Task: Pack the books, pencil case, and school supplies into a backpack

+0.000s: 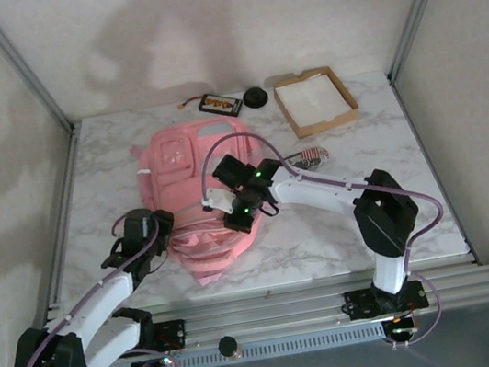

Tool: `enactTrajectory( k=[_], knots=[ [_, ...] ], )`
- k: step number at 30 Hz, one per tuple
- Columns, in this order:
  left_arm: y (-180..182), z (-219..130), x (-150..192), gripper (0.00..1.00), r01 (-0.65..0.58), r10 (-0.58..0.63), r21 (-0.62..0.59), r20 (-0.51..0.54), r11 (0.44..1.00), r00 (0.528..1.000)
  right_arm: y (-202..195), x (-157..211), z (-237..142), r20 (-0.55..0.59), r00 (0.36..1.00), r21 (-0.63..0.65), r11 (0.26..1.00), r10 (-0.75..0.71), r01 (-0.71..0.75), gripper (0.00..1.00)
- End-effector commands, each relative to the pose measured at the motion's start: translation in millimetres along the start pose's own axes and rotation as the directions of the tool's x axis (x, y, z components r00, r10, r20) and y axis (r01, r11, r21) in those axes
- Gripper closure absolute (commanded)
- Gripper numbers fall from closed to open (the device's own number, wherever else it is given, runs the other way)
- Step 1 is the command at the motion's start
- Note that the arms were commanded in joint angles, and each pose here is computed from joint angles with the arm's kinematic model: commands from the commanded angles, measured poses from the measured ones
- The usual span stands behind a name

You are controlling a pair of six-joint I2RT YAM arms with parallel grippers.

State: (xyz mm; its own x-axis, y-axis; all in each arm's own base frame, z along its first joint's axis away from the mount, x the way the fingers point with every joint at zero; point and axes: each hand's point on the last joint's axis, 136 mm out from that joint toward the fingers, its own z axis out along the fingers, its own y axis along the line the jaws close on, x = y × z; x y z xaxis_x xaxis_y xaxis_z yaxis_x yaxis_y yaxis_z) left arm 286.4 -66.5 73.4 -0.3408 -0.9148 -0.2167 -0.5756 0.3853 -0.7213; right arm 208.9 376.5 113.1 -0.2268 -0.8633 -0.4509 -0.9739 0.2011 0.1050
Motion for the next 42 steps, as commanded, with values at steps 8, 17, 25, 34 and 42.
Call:
enactTrajectory(
  k=[8, 17, 25, 34, 42],
  knots=[
    [-84, -6, 30, 0.53, 0.036, -0.014, 0.244, -0.092, 0.969, 0.996, 25, -80, 1, 0.205, 0.978, -0.148, 0.989, 0.035, -0.004, 1.00],
    [-93, -34, 28, 0.43, -0.174, 0.191, 0.211, -0.065, 0.962, 0.979, 22, -58, -4, 0.100, 0.983, -0.175, 0.975, 0.152, -0.133, 0.92],
    [-59, -65, 6, 0.39, -0.354, 0.355, 0.023, -0.012, 0.935, 0.935, 12, -56, -65, 0.316, 0.855, -0.345, 0.889, 0.412, -0.300, 0.29],
    [-83, -91, 51, 0.45, -0.551, 0.558, 0.094, -0.102, 0.829, 0.823, -63, -22, -124, 0.454, 0.499, -0.365, 0.664, 0.739, -0.652, 0.01],
    [-100, -78, 142, 0.45, -0.732, 0.750, 0.167, -0.199, 0.660, 0.631, -88, 8, -64, 0.246, 0.281, -0.350, 0.356, 0.928, -0.867, 0.14]
  ],
)
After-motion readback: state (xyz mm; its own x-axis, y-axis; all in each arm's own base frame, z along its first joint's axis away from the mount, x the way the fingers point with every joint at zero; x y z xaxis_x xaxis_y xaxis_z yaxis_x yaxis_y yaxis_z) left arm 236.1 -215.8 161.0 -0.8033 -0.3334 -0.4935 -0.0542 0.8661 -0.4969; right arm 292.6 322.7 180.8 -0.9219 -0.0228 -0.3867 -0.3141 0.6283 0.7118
